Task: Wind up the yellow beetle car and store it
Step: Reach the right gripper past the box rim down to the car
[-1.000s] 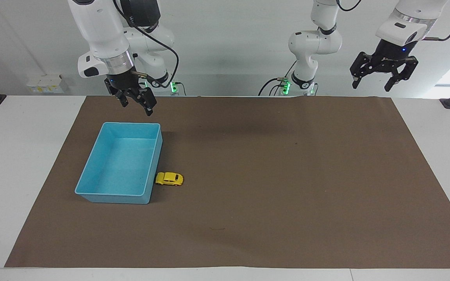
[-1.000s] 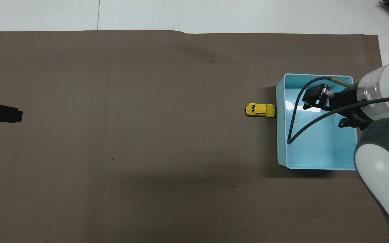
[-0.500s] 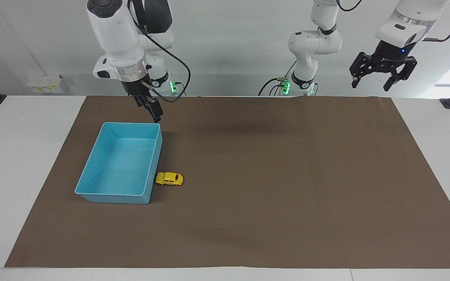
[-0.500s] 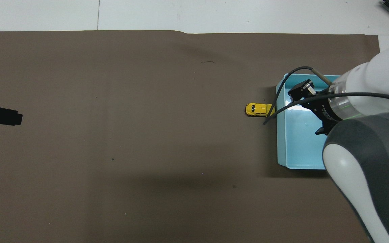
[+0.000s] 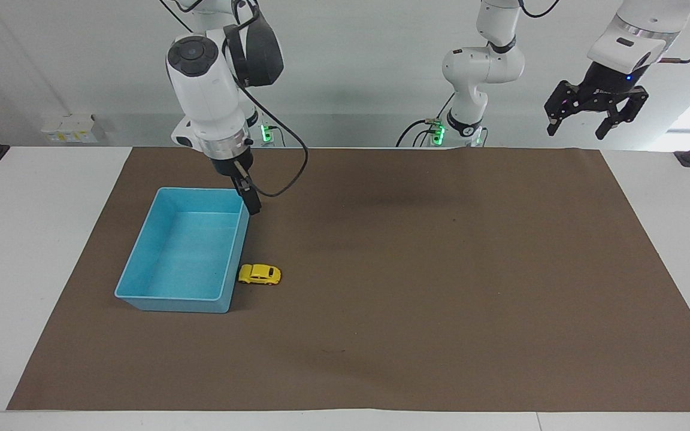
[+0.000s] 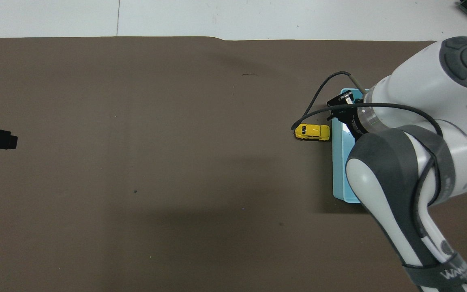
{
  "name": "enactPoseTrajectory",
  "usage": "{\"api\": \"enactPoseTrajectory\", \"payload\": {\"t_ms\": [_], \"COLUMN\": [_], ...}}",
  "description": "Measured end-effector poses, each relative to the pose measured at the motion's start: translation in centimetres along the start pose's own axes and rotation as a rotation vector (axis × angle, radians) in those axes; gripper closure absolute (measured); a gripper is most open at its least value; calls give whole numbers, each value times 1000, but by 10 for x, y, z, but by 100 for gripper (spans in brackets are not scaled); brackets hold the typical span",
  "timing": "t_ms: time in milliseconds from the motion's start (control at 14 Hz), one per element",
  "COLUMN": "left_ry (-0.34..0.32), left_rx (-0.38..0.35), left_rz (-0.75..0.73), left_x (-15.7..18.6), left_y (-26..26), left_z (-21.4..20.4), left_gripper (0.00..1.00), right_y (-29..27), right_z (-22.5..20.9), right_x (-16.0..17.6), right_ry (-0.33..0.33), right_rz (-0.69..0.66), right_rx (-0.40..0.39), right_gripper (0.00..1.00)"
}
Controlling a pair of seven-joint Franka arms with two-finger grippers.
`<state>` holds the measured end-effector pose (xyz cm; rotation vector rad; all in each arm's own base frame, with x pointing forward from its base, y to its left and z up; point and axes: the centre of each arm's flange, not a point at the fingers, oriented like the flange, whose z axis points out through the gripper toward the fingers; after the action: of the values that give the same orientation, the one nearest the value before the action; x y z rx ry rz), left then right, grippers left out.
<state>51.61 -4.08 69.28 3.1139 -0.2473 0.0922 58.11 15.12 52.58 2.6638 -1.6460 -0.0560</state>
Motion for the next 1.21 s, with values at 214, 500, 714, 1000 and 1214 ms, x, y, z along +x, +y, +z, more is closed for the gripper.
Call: {"api": "enactPoseTrajectory", "payload": {"t_ms": [214,500,714,1000,1214], "left_ry": [0,0,0,0,0], "left_rx": [0,0,0,0,0], "left_rz": [0,0,0,0,0], "left_x": [0,0,0,0,0], "left_y": [0,0,0,0,0], "left_z": [0,0,0,0,0], "left_gripper": [0,0,0,0,0], "right_y": [-9,-15,-17,-25,-31], "right_z": [17,45,70,103,127], "right_x": [2,2,-3,-1,3], "right_ry": [3,9,7,6,6], "right_rz": [39,218,310,361,370], "right_rx": [11,75,94,87,85], "right_gripper": [0,0,0,0,0]}}
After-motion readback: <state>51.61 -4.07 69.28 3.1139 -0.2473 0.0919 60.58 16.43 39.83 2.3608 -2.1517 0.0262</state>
